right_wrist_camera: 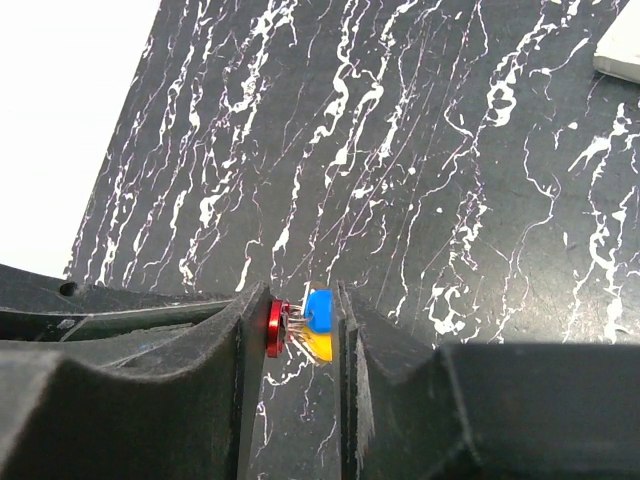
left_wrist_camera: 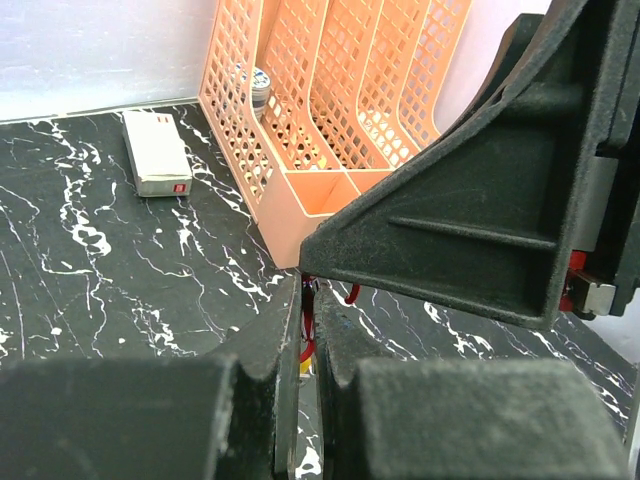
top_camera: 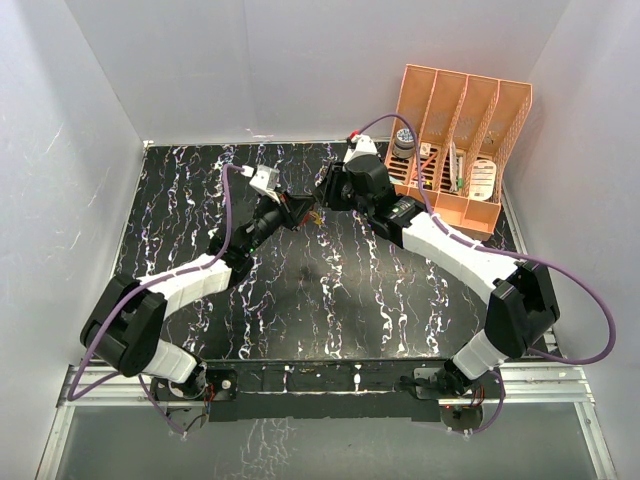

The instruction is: Put the keys on the keyring

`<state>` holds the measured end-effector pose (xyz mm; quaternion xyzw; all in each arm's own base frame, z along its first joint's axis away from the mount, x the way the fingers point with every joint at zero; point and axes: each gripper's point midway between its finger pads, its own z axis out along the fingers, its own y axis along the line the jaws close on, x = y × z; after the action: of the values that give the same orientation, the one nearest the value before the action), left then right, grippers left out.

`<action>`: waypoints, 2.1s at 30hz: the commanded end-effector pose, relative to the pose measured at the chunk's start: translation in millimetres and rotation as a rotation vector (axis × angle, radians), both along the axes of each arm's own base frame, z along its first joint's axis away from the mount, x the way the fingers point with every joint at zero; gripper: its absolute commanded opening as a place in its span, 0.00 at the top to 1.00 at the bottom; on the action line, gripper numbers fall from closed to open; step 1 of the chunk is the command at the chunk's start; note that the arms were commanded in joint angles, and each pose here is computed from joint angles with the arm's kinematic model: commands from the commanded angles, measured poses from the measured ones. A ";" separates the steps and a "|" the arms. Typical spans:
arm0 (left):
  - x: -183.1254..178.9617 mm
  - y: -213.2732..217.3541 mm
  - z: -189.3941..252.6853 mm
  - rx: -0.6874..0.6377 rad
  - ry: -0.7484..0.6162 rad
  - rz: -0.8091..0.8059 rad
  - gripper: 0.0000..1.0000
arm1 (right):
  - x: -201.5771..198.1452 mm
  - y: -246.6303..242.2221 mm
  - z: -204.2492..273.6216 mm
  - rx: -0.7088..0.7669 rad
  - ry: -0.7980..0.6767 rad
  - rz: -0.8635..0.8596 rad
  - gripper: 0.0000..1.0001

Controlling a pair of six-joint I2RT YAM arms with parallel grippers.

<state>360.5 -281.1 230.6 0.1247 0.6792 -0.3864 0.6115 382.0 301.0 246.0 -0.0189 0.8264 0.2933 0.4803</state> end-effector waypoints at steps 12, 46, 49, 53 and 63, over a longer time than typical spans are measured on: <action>-3.0 6.6 37.3 -0.022 -0.111 0.063 1.00 | 4.5 15.1 30.2 0.058 -0.050 0.023 0.87; -30.5 46.1 47.6 -0.003 -0.071 0.168 0.07 | 10.3 -8.6 27.4 0.006 -0.114 -0.072 1.00; -40.2 68.4 52.6 -0.010 -0.073 0.240 0.05 | 12.9 -15.1 24.1 -0.022 -0.120 -0.097 1.00; -49.0 92.2 56.8 -0.020 -0.087 0.319 0.02 | 17.8 -27.7 12.2 -0.094 -0.117 -0.148 1.00; -54.2 101.5 62.5 -0.017 -0.094 0.341 0.01 | -4.7 13.2 18.4 0.144 -0.179 0.185 1.00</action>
<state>306.7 -186.2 289.4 0.0239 0.6599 -0.2885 0.6933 387.0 293.7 218.7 -0.0568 0.8183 0.2764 0.5008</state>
